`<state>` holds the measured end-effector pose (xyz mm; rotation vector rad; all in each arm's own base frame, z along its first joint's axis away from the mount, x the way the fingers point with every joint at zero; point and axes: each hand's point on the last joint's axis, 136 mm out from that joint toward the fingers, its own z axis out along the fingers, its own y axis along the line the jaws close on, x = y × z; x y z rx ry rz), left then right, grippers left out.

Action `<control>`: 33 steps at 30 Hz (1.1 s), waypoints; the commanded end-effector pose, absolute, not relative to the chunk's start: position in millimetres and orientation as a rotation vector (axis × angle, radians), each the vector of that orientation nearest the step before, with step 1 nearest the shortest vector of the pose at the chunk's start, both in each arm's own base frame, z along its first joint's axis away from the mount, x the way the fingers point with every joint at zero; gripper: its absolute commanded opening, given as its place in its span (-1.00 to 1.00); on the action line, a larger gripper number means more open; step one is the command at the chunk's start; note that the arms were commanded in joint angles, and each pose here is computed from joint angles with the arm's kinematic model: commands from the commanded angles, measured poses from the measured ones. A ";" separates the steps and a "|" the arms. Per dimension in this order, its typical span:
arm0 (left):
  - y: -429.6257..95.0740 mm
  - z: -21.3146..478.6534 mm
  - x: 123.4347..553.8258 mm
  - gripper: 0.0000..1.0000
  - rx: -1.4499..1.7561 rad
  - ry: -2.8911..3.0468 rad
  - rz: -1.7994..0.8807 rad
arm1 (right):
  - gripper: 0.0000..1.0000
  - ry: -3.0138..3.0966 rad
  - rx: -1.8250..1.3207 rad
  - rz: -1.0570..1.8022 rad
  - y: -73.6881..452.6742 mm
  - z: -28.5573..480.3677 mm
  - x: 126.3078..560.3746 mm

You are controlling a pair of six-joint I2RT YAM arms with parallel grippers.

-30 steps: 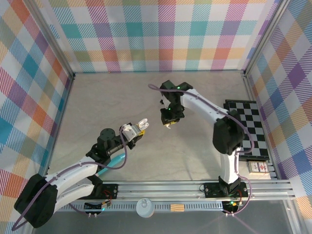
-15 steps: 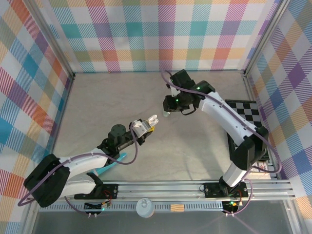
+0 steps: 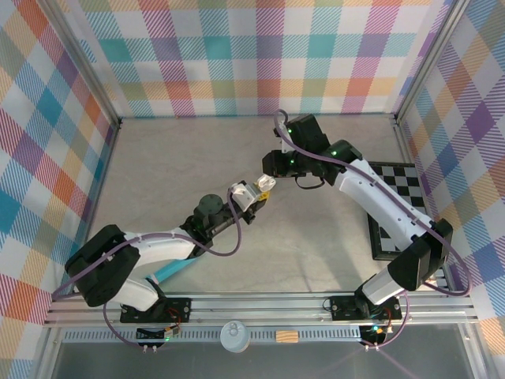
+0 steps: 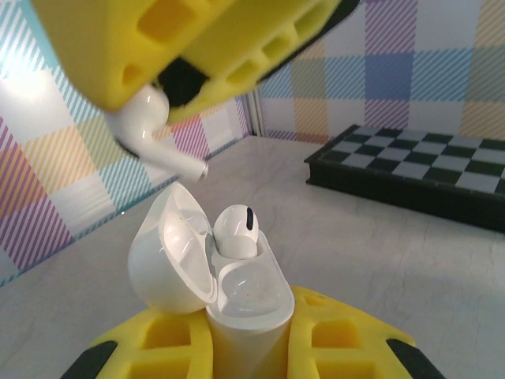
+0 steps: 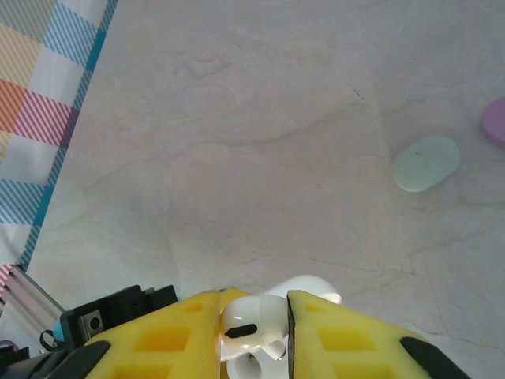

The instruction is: Insert wireless bluetooth earbuds into charging case

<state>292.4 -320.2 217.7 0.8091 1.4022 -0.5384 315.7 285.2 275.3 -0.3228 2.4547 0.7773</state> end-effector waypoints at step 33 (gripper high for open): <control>-327.2 283.9 304.3 -1.00 0.479 1.318 -0.805 | -0.53 2.229 -0.264 0.953 290.7 294.6 312.0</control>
